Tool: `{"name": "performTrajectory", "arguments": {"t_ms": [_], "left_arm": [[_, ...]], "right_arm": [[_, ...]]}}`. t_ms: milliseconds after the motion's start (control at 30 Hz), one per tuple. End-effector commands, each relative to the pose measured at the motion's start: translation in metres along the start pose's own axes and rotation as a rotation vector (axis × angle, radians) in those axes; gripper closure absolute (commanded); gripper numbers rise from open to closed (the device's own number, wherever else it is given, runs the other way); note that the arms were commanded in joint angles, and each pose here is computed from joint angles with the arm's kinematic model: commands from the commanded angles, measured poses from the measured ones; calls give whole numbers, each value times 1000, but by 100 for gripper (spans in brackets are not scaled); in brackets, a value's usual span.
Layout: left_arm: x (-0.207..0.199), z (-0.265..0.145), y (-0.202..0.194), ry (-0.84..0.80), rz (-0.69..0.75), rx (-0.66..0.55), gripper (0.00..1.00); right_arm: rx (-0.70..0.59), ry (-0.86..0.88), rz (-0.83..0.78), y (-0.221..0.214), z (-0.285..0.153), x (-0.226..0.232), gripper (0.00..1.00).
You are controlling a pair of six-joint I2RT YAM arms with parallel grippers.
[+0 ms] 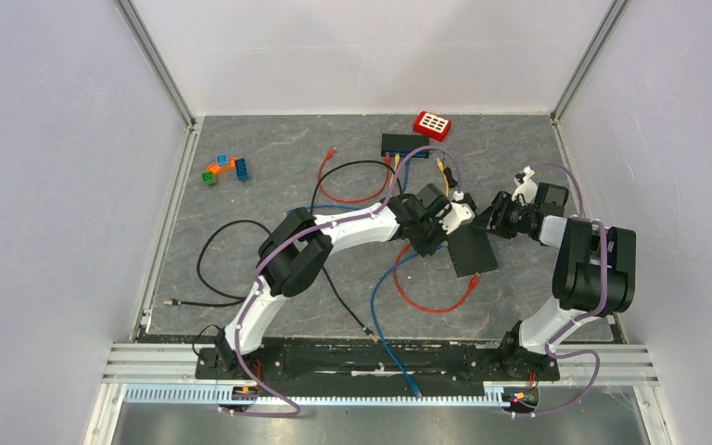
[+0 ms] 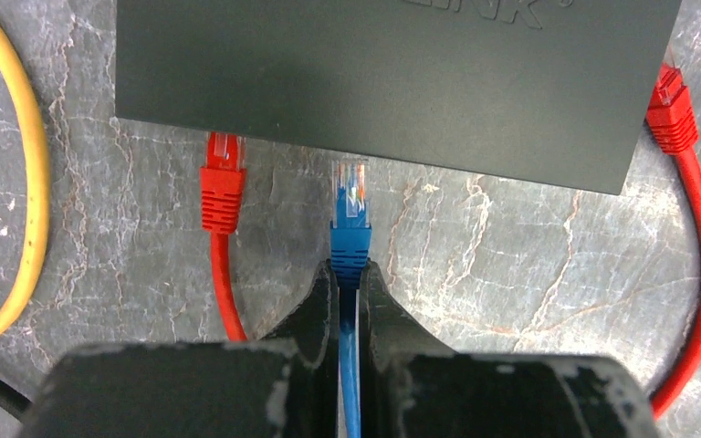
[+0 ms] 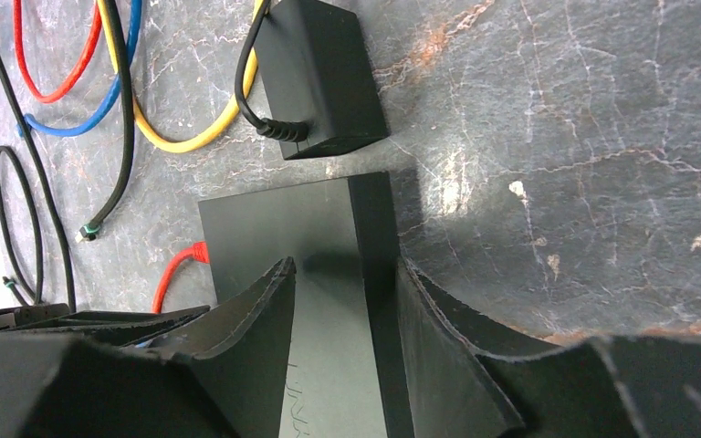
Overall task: Insert the plug into the switch port
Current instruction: Insert the connector into the switch port.
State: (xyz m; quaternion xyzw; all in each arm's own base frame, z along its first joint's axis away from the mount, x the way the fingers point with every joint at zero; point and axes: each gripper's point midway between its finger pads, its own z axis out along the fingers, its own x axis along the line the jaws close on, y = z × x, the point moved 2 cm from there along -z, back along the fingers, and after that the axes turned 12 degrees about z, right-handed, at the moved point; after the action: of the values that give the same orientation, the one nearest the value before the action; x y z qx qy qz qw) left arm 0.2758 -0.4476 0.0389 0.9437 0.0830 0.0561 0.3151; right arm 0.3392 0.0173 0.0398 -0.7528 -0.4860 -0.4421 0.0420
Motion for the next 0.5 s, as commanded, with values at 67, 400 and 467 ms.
{"name": "performTrajectory", "arguments": {"t_ms": [67, 400, 467], "left_arm": [[-3, 1, -2, -14, -87, 72, 98], [-16, 6, 0, -101, -132, 82, 98], [-20, 3, -1, -112, -160, 90, 98]], "right_arm": [[9, 42, -27, -6, 4, -2, 55], [43, 92, 0, -17, 6, 1, 57], [47, 94, 5, -20, 6, 1, 57]]}}
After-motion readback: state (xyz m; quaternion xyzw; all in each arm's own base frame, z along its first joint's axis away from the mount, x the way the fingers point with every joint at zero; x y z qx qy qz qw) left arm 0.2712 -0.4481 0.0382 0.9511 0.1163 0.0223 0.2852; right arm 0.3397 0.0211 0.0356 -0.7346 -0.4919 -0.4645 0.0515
